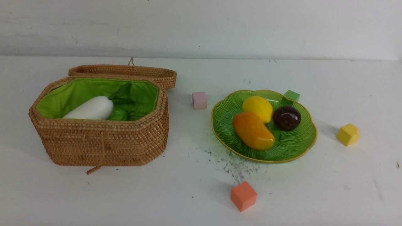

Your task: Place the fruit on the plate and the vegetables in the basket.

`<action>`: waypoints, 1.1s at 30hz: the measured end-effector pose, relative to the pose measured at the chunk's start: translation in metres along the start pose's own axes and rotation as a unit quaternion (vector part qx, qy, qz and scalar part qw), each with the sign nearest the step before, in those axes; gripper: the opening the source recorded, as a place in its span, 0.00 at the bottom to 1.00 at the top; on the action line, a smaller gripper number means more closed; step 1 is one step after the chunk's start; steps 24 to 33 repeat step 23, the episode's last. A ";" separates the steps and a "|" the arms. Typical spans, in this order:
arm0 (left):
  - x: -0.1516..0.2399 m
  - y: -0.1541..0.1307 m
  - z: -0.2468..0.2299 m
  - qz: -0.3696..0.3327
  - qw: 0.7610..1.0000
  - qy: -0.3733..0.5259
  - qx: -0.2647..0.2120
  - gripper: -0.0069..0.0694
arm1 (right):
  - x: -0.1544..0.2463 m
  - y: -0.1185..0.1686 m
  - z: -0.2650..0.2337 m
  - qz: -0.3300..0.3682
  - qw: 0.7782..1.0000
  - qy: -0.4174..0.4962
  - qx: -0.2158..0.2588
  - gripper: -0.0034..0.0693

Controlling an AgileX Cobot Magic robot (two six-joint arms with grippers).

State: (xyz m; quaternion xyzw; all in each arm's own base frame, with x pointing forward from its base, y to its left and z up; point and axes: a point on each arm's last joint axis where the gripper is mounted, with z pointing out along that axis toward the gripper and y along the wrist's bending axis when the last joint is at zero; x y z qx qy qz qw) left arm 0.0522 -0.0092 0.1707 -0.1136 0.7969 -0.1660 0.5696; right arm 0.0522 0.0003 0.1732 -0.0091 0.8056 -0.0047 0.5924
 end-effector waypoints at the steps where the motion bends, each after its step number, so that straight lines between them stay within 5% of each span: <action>1: 0.000 0.000 0.000 0.000 1.000 0.000 0.000 0.07 | 0.000 0.000 0.000 0.000 1.000 0.000 0.000 0.15; 33: 0.000 0.000 0.000 0.000 1.000 0.000 0.000 0.07 | 0.000 0.000 0.000 0.000 1.000 0.000 0.000 0.19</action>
